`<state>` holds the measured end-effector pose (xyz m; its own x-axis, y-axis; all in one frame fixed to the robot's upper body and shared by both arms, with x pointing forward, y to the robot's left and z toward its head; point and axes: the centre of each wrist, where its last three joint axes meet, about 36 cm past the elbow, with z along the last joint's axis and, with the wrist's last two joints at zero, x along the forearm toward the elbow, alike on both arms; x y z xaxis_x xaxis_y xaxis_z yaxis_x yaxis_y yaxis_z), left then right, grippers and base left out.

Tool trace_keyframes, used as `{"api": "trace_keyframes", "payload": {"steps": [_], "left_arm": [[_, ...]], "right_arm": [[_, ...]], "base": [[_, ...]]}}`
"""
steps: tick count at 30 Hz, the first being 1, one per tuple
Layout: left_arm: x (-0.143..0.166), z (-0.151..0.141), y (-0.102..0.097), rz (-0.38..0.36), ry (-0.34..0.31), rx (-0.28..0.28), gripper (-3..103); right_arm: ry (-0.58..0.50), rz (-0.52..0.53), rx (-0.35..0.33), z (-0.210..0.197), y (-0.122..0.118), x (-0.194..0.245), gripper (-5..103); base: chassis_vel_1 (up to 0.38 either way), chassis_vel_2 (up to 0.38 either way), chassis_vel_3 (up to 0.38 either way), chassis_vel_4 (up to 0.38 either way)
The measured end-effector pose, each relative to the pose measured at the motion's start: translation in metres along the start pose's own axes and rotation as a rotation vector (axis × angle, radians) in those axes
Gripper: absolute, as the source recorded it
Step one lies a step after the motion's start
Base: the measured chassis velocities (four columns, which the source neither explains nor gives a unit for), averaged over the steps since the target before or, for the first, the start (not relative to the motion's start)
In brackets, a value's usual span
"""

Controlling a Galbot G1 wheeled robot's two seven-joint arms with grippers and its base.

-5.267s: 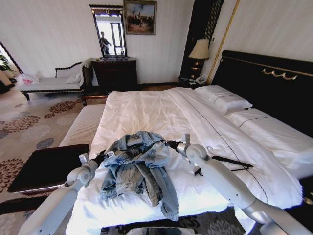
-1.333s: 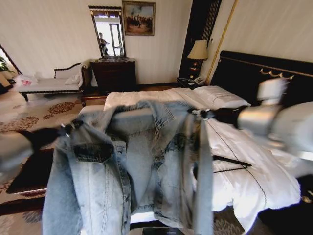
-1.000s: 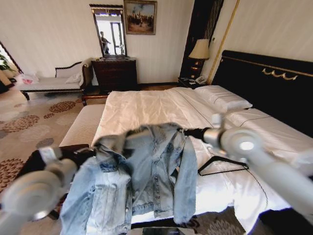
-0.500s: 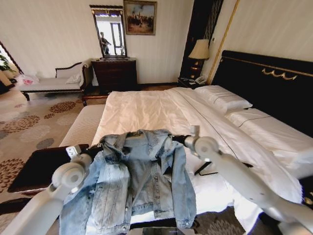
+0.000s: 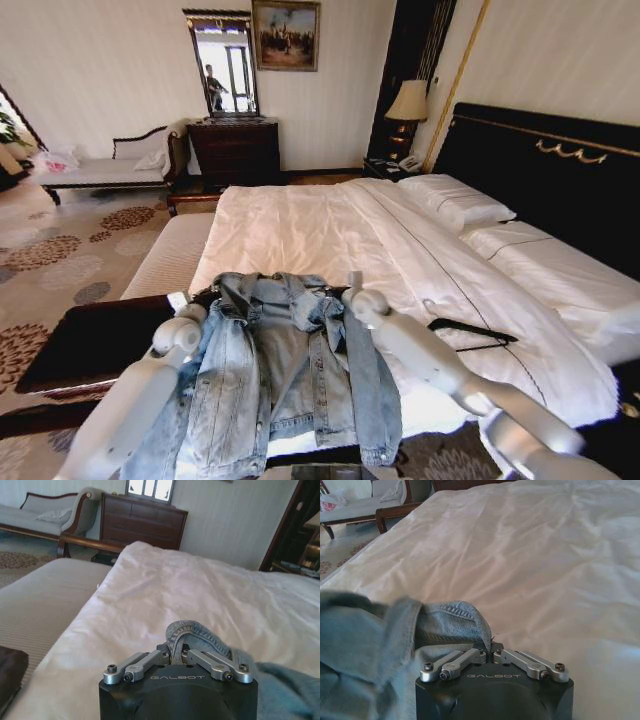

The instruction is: Pick up the clothes from the bed and hang them on the clothes hanger.

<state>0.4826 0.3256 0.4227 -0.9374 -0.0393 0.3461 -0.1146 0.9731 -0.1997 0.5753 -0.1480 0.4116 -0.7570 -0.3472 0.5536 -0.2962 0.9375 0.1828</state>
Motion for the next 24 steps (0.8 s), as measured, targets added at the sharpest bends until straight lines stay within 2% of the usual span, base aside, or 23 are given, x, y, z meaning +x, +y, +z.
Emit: {"api": "trace_keyframes", "payload": {"steps": [8,15,16,18,19,20,22,23,24], "left_arm": [[-0.032,-0.006,0.003,-0.008,-0.026,0.006,4],[-0.037,-0.002,0.003,-0.013,-0.02,-0.006,4],[-0.036,0.0,0.004,-0.016,-0.011,-0.008,2],[-0.033,0.002,0.006,-0.019,0.0,-0.013,10],[-0.032,0.003,0.006,-0.02,0.0,-0.014,15],[-0.032,0.003,0.006,-0.02,0.0,-0.014,15],[-0.026,0.005,0.01,-0.023,-0.005,-0.03,26],[-0.023,0.006,0.012,-0.022,-0.007,-0.034,26],[-0.023,0.006,0.012,-0.022,-0.007,-0.034,26]], "right_arm": [[-0.044,-0.007,-0.021,-0.002,0.016,-0.031,2],[-0.057,0.012,-0.018,0.0,0.012,-0.038,2],[-0.058,0.015,-0.017,0.0,0.01,-0.039,2],[-0.058,0.018,-0.016,0.001,0.007,-0.037,1],[-0.058,0.018,-0.016,0.001,0.007,-0.037,6],[-0.058,0.018,-0.016,0.001,0.007,-0.037,6],[-0.064,0.018,-0.005,0.002,0.003,-0.032,17],[-0.068,0.018,0.002,0.002,0.001,-0.029,22],[-0.068,0.018,0.002,0.002,0.001,-0.029,22]], "base": [[0.0,0.0,0.0,0.0],[0.0,0.0,0.0,0.0],[0.0,0.0,0.0,0.0],[0.0,0.0,0.0,0.0],[0.0,0.0,0.0,0.0],[0.0,0.0,0.0,0.0],[0.0,0.0,0.0,0.0],[0.0,0.0,0.0,0.0],[0.0,0.0,0.0,0.0]]}}
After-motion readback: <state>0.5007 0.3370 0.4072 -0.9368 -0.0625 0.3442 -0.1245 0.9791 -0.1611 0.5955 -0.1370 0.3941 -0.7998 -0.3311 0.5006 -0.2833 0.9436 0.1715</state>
